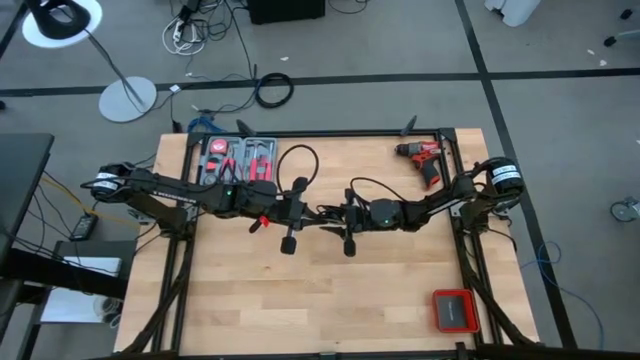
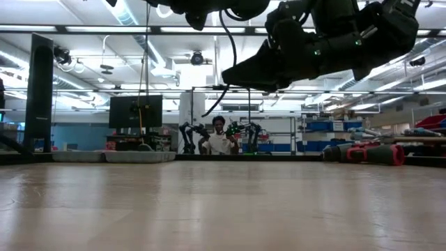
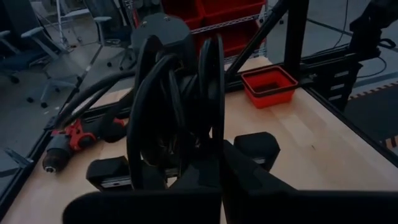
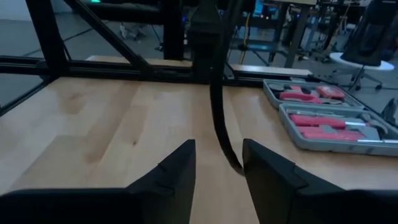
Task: Coil cords
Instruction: Uncoil the black wire from the black spool
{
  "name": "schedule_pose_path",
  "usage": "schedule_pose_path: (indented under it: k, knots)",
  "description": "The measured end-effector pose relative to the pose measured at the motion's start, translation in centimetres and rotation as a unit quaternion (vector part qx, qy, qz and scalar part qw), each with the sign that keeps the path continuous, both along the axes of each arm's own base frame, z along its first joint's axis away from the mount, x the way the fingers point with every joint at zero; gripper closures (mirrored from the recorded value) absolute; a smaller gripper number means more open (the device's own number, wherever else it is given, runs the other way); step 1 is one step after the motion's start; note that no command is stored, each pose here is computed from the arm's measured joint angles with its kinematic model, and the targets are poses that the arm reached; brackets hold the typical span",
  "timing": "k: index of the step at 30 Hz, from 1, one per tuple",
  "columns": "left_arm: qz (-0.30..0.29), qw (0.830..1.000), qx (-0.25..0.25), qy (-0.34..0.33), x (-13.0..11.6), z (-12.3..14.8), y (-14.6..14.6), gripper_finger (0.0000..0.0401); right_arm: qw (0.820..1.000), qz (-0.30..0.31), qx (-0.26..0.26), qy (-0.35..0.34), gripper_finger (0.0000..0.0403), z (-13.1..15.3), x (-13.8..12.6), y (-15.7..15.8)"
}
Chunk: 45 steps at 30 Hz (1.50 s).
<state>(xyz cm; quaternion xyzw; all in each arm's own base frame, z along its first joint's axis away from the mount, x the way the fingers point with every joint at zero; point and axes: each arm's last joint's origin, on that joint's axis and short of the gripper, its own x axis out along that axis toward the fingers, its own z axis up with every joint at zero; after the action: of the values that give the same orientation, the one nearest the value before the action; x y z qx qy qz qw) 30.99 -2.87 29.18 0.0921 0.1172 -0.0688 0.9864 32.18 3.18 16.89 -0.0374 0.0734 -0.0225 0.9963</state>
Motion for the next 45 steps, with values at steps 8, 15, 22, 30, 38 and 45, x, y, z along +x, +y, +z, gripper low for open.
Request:
schedule_pose_path:
  k: [8, 15, 22, 30, 38, 45]
  knots:
    - [-0.001, 1.0, 0.001, 0.0, 0.0, 0.0, -0.1, 0.0401, 1.0, -0.015, 0.013, 0.004, 0.0314, -0.1, 0.0, -0.4]
    - [-0.001, 1.0, 0.002, 0.015, -0.1, -0.3, -0.1, 0.0401, 0.999, 0.001, 0.024, 0.035, 0.0391, -0.7, -0.1, -0.3]
    - [-0.002, 0.998, -0.009, 0.057, -0.3, -1.0, -0.1, 0.0401, 0.994, 0.017, 0.035, 0.098, 0.0396, -0.7, -0.9, 0.2]
    - [-0.009, 0.997, -0.016, 0.078, -0.5, -1.4, -0.1, 0.0401, 0.995, 0.0, 0.018, 0.103, 0.0399, 1.1, -2.0, 0.2]
    - [-0.012, 0.993, -0.035, 0.115, -0.7, -2.0, -0.2, 0.0401, 0.992, -0.044, -0.008, 0.121, 0.0399, 3.2, -3.7, -0.8]
    - [0.021, 0.985, -0.015, 0.169, -1.3, -3.0, 0.1, 0.0401, 0.983, -0.071, -0.005, 0.167, 0.0399, 4.9, -6.6, 0.2]
